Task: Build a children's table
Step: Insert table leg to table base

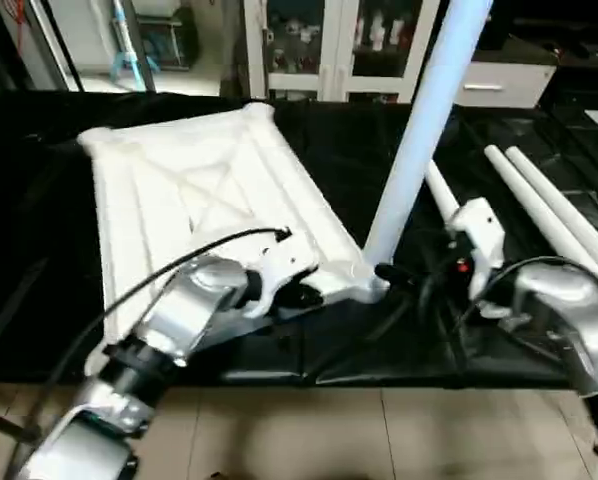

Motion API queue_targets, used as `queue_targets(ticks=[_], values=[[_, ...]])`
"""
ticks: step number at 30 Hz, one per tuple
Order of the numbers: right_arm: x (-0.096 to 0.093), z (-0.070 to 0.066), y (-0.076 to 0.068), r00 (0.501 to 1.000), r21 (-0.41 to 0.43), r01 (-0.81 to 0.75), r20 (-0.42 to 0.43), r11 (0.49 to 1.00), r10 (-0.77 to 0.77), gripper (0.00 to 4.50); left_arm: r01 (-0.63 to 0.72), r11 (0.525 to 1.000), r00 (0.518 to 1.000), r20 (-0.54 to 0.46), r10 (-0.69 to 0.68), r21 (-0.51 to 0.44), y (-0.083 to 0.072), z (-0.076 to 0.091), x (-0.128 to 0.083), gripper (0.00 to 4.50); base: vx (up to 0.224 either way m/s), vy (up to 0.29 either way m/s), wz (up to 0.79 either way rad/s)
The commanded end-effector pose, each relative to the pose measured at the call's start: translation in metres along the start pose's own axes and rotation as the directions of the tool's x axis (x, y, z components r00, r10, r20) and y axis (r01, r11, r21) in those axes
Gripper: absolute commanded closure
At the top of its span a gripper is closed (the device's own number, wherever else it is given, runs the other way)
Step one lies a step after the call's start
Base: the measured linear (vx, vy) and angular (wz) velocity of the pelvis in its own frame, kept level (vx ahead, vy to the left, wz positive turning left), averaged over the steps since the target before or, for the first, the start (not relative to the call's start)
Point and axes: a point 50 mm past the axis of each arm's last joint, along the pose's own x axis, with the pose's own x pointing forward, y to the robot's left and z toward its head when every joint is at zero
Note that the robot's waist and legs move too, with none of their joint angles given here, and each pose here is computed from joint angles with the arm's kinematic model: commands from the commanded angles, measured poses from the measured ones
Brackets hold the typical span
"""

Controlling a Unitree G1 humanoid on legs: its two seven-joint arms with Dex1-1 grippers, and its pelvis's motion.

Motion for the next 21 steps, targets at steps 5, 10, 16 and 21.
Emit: queue_targets(ticks=[5,10,16,21], values=[[-0.006,-0.003,0.007,0.990,0.017,-0.129,-0.050,0.991,0.130,0.02,0.168,0.985,0.986,-0.012,-0.167,0.039,-0.018,0.002,0.014,4.50,0.000,0.000,0.00],[-0.003,-0.012,0.008,0.962,-0.024,-0.232,-0.153,0.973,0.225,0.02,0.159,0.985,0.987,-0.018,-0.158,0.071,-0.014,0.005,0.017,4.50,0.000,0.000,0.00],[0.006,-0.016,0.004,0.957,-0.079,-0.230,-0.200,0.970,0.210,0.02,0.166,0.983,0.986,-0.020,-0.165,0.082,-0.013,0.004,0.017,4.50,0.000,0.000,0.00],[0.010,-0.017,0.004,0.958,-0.096,-0.228,-0.201,0.969,0.206,0.02,0.162,0.983,0.987,-0.022,-0.161,0.084,-0.012,0.003,0.017,4.50,0.000,0.000,0.00]])
